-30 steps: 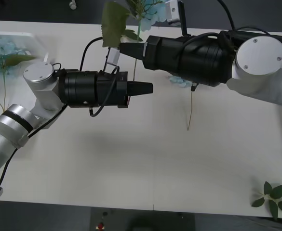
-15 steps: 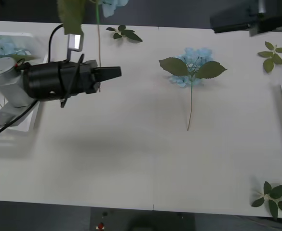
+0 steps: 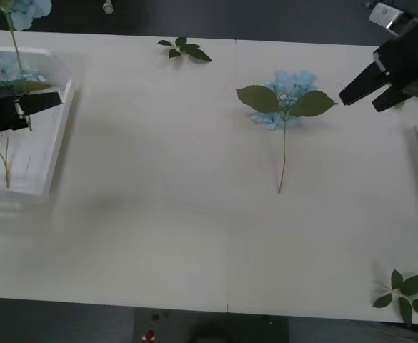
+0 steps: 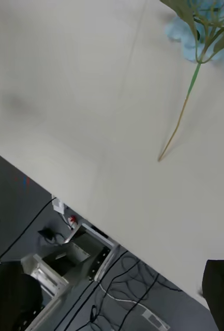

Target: Put the red flowers into the right box and the blue flowers into the left box

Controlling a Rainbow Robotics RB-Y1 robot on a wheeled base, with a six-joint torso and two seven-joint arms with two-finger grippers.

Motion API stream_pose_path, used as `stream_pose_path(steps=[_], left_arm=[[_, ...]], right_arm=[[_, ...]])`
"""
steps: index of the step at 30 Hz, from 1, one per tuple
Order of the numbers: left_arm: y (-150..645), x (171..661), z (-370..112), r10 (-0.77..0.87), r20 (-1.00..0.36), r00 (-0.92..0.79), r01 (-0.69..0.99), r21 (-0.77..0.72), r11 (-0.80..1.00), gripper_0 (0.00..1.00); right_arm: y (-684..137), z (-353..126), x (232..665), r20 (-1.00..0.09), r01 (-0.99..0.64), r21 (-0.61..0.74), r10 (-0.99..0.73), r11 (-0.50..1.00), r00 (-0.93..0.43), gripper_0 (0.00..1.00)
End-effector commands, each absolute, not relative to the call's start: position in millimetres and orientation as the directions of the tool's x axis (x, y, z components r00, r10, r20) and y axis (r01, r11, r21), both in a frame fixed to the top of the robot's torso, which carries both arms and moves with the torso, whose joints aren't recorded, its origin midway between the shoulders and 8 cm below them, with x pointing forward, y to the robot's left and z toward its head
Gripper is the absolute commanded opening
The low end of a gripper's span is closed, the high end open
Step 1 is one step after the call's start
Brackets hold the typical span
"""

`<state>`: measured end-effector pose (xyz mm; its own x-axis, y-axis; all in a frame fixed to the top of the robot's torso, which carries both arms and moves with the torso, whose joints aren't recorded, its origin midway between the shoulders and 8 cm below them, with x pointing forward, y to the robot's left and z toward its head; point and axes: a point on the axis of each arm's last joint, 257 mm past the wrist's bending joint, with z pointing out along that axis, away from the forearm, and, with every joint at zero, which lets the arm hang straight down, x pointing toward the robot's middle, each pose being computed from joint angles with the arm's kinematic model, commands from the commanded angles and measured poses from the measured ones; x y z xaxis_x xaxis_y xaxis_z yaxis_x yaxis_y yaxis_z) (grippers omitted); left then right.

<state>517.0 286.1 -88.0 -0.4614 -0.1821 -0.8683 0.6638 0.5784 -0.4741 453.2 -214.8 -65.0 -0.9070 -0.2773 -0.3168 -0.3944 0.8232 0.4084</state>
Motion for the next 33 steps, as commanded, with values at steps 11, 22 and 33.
stream_pose_path(steps=[11, 22, 33], left_arm=[[466, 531, -137, -0.218, -0.781, -0.585, 0.233, -0.419, 0.877, 0.00], [549, 525, -156, -0.286, -0.688, -0.667, -0.070, -0.325, 0.943, 0.00], [576, 523, -192, -0.236, -0.633, -0.737, -0.217, -0.109, 0.970, 0.00]], right_arm=[[-210, -168, 522, -0.372, -0.237, 0.203, -0.149, 0.950, -0.916, 1.00], [-194, -228, 544, -0.440, -0.151, 0.204, -0.047, 0.967, -0.897, 1.00], [-167, -255, 574, -0.531, -0.050, 0.259, 0.099, 0.965, -0.841, 1.00]])
